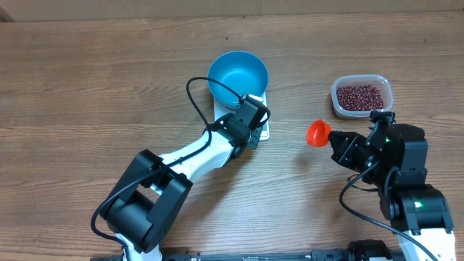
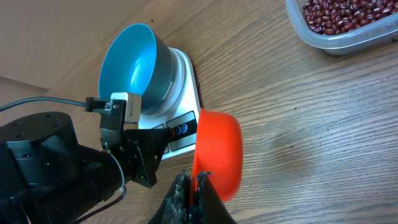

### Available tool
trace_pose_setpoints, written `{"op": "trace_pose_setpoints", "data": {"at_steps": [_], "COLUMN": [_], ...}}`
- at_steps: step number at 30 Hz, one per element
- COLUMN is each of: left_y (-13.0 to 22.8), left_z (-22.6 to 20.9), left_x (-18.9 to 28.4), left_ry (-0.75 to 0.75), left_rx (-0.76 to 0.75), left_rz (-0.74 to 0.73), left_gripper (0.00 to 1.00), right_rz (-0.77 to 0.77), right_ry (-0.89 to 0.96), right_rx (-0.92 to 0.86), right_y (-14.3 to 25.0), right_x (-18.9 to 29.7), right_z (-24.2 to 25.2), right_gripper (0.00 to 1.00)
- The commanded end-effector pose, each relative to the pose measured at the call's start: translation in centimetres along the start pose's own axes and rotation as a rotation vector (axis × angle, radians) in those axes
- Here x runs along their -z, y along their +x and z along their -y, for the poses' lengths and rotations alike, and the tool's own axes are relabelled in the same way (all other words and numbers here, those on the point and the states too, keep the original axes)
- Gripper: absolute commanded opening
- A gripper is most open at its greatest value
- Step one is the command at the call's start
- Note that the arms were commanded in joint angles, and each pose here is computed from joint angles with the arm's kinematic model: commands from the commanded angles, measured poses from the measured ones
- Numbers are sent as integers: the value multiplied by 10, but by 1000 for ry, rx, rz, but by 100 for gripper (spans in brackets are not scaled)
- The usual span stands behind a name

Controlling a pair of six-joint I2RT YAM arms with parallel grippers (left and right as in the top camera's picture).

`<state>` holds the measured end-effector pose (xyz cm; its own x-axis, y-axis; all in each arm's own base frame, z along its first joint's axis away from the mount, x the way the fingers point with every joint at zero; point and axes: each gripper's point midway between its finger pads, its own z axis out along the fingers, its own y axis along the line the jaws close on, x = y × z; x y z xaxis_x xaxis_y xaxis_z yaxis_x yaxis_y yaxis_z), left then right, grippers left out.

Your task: Scoop item into bowl and weigh 150g on scale

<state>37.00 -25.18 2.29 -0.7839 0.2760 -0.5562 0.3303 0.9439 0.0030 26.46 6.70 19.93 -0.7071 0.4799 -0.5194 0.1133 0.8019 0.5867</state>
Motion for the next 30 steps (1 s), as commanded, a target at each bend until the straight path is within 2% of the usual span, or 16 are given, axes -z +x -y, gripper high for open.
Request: {"op": "trace_pose_setpoints", "data": {"at_steps": [1,30], "left_y": [6,11], "left_z": [1,2], "left_x": [-5,-15], "left_ry": [-10,-14], "left_rx": [-22,-25], "left_rz": [-9,-17], "left_gripper": [4,4], "right_rz": [38,38], "right_ry": [-20,-20], "right_rx": [15,15], "right_y": [-12,-11], "right_x": [8,8], "right_z": [-11,-10], "right_gripper": [4,4]}}
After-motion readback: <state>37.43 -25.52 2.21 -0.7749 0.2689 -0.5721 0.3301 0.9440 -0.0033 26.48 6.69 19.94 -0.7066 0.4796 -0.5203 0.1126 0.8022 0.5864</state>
